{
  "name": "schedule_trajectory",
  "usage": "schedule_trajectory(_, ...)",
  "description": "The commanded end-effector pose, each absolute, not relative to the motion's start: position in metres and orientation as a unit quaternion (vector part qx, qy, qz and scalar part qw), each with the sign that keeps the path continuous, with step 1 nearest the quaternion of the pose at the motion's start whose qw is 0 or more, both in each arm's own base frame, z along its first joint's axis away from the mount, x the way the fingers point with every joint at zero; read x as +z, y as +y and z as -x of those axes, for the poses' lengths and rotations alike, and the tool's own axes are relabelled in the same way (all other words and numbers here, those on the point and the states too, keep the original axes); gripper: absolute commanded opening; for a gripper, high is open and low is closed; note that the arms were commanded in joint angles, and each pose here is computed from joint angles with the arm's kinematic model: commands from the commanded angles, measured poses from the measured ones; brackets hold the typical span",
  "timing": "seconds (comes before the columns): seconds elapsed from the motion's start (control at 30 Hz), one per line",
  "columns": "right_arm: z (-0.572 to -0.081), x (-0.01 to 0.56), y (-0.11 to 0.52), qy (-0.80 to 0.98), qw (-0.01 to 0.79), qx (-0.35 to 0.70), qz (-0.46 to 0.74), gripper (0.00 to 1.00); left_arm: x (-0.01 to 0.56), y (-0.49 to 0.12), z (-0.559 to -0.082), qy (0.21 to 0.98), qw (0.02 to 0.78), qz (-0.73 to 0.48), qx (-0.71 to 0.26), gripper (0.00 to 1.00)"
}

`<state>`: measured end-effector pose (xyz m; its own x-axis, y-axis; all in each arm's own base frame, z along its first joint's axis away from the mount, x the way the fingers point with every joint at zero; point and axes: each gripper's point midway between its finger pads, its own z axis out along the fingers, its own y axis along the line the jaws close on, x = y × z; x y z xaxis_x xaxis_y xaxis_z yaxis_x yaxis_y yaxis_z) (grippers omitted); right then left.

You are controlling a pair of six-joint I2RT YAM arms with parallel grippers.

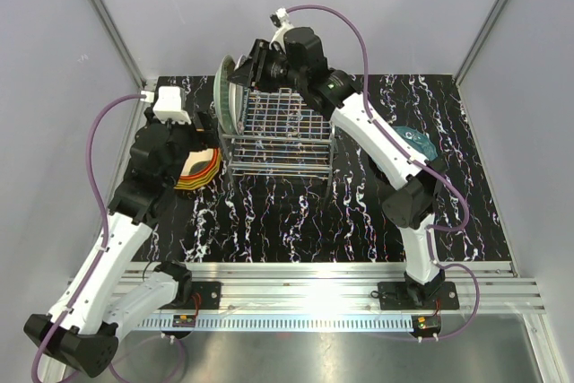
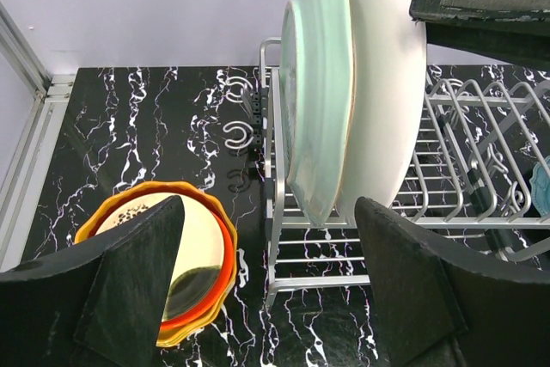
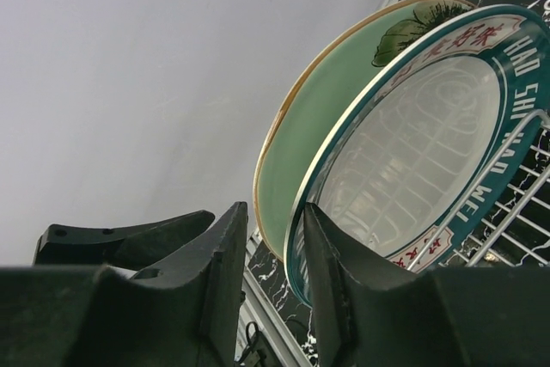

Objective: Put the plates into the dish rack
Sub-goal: Insert the plate into the dish rack

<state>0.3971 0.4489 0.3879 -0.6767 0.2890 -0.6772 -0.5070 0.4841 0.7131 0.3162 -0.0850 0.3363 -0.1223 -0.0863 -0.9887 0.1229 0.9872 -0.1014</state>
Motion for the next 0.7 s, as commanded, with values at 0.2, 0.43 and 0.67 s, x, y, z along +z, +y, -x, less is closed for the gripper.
schedule_trajectory(0.2,-0.361,0.383,0.467,0.758,0.378,0.521,0.101,0.32,0.355,-0.081,-0.315,0.721,0.688,-0.005,-0.083,0.85)
schedule_trajectory(0.43,-0.357,0.373,0.463,0.764,0.377,0.515,0.097,0.22,0.356,-0.081,-0.314,0.72,0.689,-0.004,-0.085,0.85)
schedule_trajectory(0.67,-0.358,0.382,0.462,0.761,0.389,0.507,0.109,0.17,0.357,-0.081,-0.313,0.72,0.689,-0.004,-0.085,0.87)
